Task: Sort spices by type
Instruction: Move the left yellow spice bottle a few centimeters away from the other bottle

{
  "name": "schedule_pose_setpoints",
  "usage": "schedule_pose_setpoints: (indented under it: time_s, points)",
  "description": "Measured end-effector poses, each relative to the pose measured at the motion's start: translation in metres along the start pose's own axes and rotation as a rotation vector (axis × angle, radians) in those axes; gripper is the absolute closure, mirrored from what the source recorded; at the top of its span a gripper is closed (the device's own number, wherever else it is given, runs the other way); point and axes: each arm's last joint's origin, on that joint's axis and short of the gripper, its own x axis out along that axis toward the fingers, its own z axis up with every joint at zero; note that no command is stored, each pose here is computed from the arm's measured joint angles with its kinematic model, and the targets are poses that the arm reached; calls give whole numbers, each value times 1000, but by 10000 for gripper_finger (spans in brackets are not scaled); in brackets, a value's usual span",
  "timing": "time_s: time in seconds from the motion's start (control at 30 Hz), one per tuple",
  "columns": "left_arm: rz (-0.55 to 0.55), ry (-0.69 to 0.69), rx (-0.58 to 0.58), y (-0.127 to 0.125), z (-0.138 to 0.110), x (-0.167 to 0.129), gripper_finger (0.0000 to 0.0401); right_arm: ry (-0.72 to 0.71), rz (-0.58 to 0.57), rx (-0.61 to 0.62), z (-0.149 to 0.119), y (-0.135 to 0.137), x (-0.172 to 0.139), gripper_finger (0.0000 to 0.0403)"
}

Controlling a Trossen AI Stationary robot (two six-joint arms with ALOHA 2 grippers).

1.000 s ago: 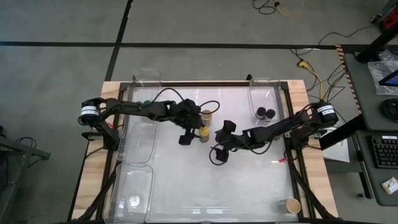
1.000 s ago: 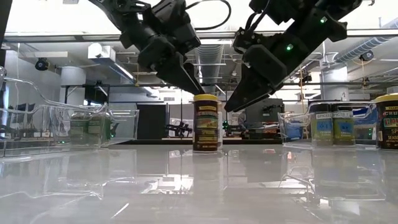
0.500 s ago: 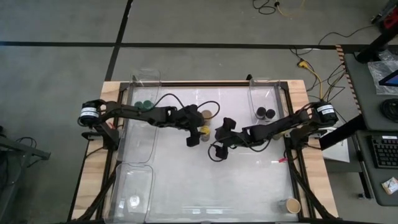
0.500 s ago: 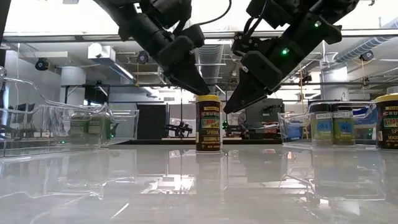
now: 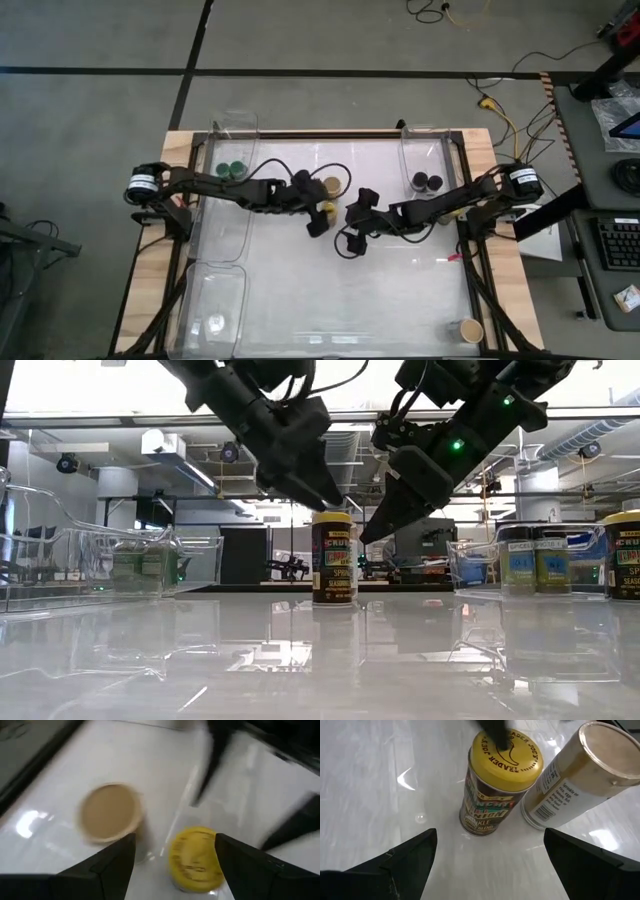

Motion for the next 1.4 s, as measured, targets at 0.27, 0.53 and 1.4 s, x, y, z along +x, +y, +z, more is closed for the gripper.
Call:
schedule_pose_setpoints:
  time_s: [0.27,0.53,1.4]
  points:
    - [36,-54,-195,-14,1,-5,137,2,0,-21,0,0,0,44]
    - [142,-112,-299,-32,-1,-7,98,3,-1,-50,0,0,0,44]
    - [362,81,-273,-67,10,14,93,77,45,-42,-7,1,-1,44]
